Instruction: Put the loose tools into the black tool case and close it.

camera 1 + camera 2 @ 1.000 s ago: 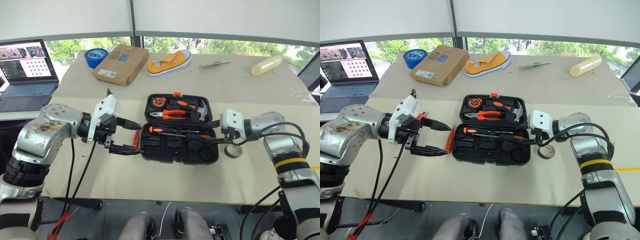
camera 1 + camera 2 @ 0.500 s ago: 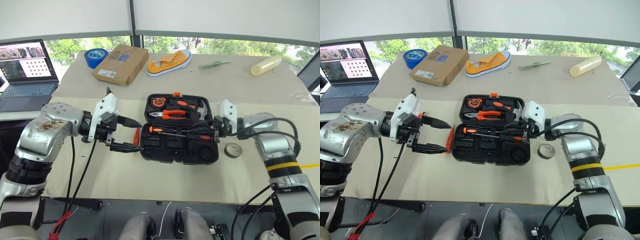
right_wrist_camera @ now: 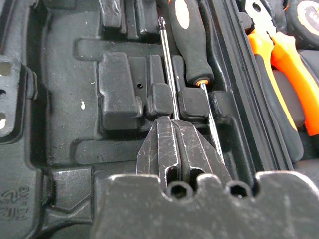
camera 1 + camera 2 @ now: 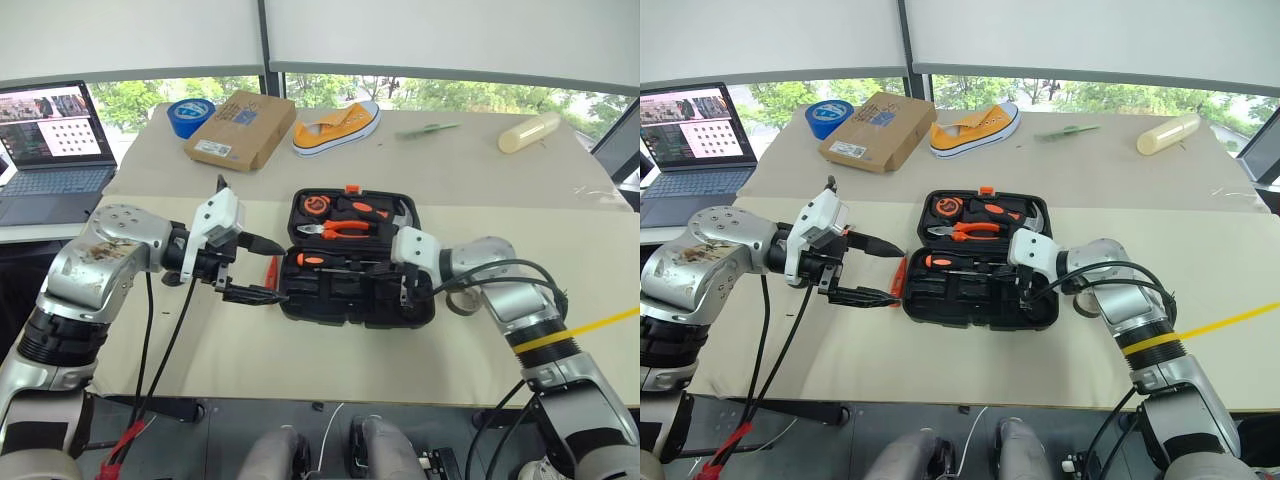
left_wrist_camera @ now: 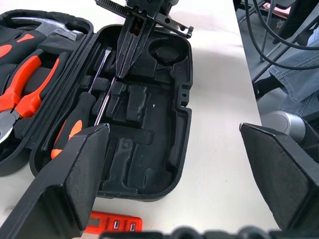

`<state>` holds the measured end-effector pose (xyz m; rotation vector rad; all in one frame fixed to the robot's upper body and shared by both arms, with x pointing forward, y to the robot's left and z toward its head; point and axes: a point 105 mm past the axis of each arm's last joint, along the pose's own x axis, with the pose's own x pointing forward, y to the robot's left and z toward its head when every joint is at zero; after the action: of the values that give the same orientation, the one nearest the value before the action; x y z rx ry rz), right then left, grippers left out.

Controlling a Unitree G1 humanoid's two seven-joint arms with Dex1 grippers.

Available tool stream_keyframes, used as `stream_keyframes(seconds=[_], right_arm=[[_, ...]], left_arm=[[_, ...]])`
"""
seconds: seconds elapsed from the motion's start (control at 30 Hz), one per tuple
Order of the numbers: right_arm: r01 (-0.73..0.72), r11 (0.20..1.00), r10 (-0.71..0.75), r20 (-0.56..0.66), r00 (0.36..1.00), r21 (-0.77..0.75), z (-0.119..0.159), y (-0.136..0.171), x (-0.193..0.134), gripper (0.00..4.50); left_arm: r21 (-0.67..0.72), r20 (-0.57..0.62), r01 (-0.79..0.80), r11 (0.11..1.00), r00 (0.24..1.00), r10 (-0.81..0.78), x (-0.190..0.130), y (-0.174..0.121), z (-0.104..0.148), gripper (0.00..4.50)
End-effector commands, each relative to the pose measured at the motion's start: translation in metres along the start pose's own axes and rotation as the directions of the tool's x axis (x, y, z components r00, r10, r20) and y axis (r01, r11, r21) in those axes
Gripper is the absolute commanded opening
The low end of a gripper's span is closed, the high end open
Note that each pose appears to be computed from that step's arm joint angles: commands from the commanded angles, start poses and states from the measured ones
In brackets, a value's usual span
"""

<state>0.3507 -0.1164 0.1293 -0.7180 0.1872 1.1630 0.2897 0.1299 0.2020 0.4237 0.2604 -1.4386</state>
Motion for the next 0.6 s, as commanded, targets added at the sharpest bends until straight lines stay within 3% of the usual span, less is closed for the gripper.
stream_keyframes(seconds=[0.03,0.17,0.27,0.5,0.6], right_arm=[[0.012,0.998,-0.017,0.084,0.996,0.066,0.015,-0.002,-0.01,0.01],[0.019,0.994,-0.043,0.224,0.974,0.107,0.051,-0.01,-0.035,0.01],[0.034,0.988,-0.073,0.265,0.961,0.148,0.067,-0.017,-0.056,0.01],[-0.003,0.99,-0.04,0.308,0.951,0.139,0.082,-0.004,-0.099,1.99],[-0.028,0.99,-0.018,0.323,0.946,0.135,0.085,0.004,-0.111,3.15]], left_arm=[[0.032,0.007,-0.026,0.999,1.0,0.026,-0.006,0.001,0.004,4.5],[0.012,0.013,-0.084,0.996,0.996,0.084,-0.008,0.004,0.001,4.5],[-0.04,0.004,-0.226,0.973,0.974,0.226,-0.017,0.013,-0.006,4.5],[-0.213,-0.216,-0.55,0.807,0.832,0.51,-0.08,0.002,-0.058,4.5],[-0.243,-0.316,-0.64,0.729,0.763,0.564,-0.103,-0.009,-0.074,4.5]])
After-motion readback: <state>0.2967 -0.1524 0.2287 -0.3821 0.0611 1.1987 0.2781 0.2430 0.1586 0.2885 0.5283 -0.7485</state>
